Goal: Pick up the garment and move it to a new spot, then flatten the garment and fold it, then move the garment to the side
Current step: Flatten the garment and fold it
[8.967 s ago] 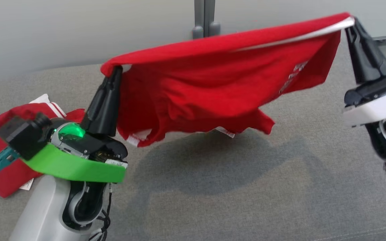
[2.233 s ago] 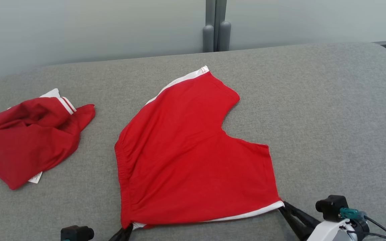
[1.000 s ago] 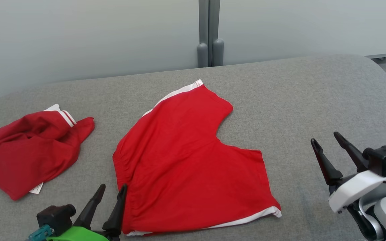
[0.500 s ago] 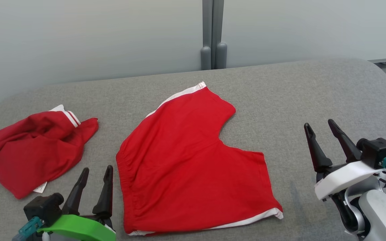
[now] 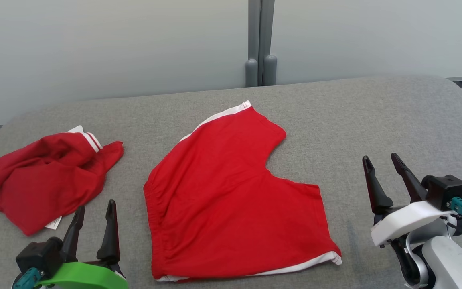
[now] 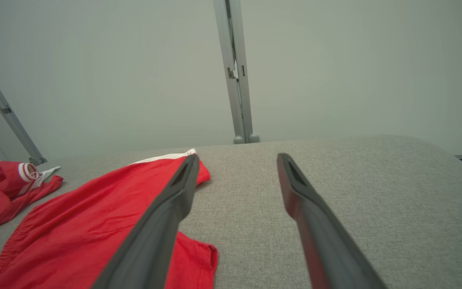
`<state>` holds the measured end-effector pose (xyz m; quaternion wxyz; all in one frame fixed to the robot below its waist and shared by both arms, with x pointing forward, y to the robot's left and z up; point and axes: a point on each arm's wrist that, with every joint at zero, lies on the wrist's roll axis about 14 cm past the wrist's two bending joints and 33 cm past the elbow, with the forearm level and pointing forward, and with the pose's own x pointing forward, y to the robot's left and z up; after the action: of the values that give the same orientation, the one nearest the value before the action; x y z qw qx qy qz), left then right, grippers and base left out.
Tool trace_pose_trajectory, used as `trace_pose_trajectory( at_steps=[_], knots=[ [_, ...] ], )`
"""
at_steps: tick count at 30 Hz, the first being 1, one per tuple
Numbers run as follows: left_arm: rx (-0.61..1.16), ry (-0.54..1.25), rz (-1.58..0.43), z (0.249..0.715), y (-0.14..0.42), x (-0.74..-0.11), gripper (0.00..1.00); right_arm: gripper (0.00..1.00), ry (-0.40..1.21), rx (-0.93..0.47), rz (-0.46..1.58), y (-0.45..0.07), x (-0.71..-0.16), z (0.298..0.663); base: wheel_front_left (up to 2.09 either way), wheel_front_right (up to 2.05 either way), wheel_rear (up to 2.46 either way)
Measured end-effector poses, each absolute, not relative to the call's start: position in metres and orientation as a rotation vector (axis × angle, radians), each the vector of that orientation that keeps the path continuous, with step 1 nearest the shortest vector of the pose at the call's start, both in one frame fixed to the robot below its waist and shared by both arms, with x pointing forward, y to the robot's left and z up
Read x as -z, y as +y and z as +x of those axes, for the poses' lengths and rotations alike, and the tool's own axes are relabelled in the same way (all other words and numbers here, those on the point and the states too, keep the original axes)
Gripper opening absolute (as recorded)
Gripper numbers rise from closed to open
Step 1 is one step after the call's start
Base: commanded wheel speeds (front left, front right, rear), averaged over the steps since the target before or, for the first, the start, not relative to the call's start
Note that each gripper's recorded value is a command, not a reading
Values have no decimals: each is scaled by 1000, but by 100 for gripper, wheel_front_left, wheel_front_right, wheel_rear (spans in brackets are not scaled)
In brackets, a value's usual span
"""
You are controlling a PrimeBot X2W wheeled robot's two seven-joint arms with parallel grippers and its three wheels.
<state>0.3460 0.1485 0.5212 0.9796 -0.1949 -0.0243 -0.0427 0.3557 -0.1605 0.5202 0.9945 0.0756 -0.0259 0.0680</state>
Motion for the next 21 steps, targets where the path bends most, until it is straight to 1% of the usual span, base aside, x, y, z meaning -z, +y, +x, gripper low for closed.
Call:
trace_pose_trajectory(
  at_steps=[8, 21],
  knots=[
    [85, -50, -346, 341, 146, -518, 100, 100, -34, -125, 156, -160, -513, 354, 0, 0, 0],
    [62, -60, -348, 341, 147, -519, 100, 100, -17, -119, 161, -157, -507, 354, 0, 0, 0]
  ],
)
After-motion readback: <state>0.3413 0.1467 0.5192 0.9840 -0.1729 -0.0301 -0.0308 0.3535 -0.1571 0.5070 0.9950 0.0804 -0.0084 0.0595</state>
